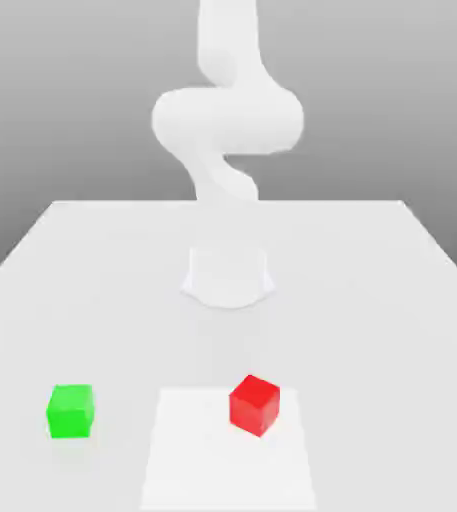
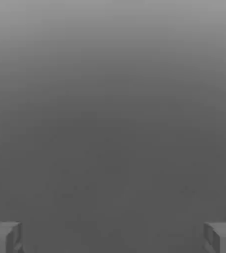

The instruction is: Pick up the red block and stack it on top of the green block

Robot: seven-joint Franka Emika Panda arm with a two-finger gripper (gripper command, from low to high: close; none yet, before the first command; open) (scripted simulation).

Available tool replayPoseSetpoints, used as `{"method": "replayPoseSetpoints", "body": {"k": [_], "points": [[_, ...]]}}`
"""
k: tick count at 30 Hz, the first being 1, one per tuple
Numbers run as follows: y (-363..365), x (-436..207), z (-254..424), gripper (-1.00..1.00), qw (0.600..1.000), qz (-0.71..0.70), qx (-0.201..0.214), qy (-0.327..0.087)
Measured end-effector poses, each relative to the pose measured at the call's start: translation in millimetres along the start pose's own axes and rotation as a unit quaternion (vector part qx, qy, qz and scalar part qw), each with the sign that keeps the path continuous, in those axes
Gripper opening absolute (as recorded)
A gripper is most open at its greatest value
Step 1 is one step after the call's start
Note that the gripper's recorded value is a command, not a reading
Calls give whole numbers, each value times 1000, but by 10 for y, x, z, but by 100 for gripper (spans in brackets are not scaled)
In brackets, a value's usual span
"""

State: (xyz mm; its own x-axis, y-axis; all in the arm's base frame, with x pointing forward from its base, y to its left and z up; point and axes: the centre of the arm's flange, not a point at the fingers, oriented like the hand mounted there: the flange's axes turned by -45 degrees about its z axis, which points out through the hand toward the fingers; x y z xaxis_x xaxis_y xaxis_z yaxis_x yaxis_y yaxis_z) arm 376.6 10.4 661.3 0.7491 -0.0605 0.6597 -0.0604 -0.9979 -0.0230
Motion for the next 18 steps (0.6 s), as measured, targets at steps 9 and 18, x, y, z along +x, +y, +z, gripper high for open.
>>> {"method": "replayPoseSetpoints", "body": {"k": [9, 18], "points": [[-148, -1057, 2058, 0, 980, 107, -51, -161], [-146, -2965, 3271, 0, 911, 233, -99, -326]]}}
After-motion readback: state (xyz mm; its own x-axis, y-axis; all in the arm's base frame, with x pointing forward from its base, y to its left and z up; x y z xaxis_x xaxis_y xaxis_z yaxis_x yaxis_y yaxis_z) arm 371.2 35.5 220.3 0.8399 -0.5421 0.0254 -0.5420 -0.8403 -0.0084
